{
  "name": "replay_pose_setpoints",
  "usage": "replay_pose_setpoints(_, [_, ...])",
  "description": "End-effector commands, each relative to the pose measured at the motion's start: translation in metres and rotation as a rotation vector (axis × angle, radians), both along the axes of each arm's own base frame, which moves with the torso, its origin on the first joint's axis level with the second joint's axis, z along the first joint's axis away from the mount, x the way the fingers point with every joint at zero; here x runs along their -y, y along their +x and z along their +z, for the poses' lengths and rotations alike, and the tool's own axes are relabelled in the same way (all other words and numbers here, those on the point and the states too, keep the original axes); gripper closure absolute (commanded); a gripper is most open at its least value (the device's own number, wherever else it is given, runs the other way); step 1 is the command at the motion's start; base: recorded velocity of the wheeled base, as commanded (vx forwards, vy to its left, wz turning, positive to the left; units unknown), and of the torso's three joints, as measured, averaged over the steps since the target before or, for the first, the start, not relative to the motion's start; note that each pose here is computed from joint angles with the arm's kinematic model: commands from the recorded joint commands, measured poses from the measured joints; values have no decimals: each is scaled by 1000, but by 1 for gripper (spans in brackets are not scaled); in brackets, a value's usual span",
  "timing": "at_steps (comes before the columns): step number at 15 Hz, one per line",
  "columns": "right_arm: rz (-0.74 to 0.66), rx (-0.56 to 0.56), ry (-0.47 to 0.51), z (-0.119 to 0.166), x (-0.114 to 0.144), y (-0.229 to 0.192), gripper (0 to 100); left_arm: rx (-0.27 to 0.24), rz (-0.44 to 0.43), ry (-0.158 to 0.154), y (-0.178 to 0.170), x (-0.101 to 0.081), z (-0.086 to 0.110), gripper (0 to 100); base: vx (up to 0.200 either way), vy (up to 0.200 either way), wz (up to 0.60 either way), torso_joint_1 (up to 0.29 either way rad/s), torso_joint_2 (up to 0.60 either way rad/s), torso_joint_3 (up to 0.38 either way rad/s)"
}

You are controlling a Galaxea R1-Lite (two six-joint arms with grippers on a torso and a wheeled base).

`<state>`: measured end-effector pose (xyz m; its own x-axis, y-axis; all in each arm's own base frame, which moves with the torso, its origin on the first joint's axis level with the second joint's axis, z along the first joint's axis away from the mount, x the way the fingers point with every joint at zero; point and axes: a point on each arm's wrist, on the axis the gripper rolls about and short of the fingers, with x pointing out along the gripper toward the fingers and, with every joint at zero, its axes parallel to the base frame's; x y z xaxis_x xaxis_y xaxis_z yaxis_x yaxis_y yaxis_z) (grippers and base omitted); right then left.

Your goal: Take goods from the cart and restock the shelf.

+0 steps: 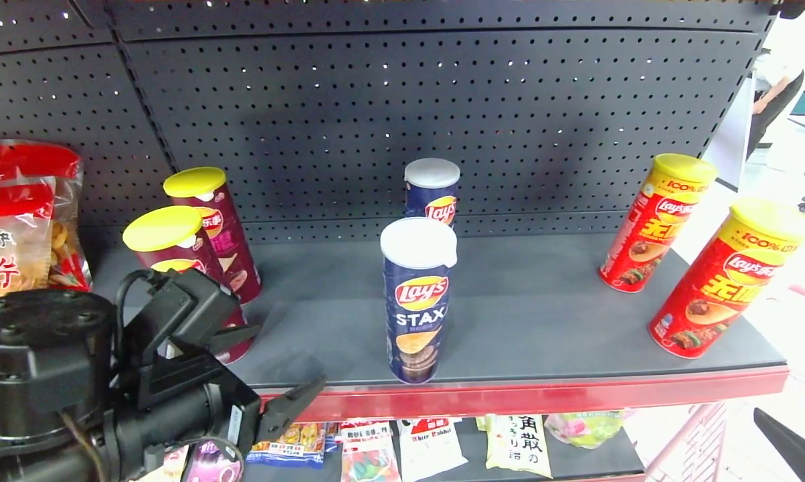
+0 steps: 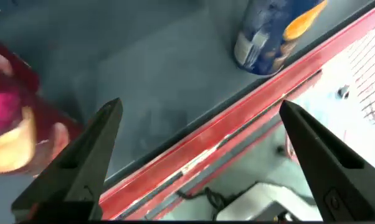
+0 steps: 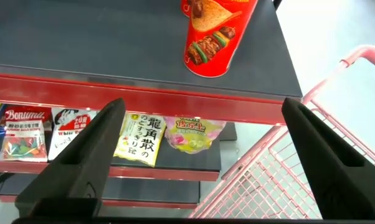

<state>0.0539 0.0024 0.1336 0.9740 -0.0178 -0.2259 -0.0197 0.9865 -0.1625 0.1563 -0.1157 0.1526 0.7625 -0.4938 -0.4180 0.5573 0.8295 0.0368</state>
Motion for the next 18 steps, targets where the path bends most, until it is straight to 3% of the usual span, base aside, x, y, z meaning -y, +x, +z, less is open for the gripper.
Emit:
replay_pose_setpoints(1, [2, -1, -1, 0, 0, 0, 0, -46, -7, 45, 12, 13, -12, 0, 0, 0, 0, 0, 0, 0])
replay_pose_setpoints(3, [2, -1, -1, 2, 0, 2, 0, -80, 17, 83, 20, 19, -23, 0, 0, 0, 0, 0, 0, 0])
replay_pose_setpoints(7, [0, 10, 2, 5, 0, 2, 0, -83, 112, 136, 48, 35, -33, 0, 0, 0, 0, 0, 0, 0])
replay_pose_setpoints(12, [0, 11, 2, 5, 0, 2, 0, -73, 136, 141, 76, 54, -36, 0, 0, 0, 0, 0, 0, 0])
replay_pose_setpoints(18, [0, 5, 1, 5, 0, 3, 0, -66, 135, 135, 86, 63, -37, 0, 0, 0, 0, 0, 0, 0])
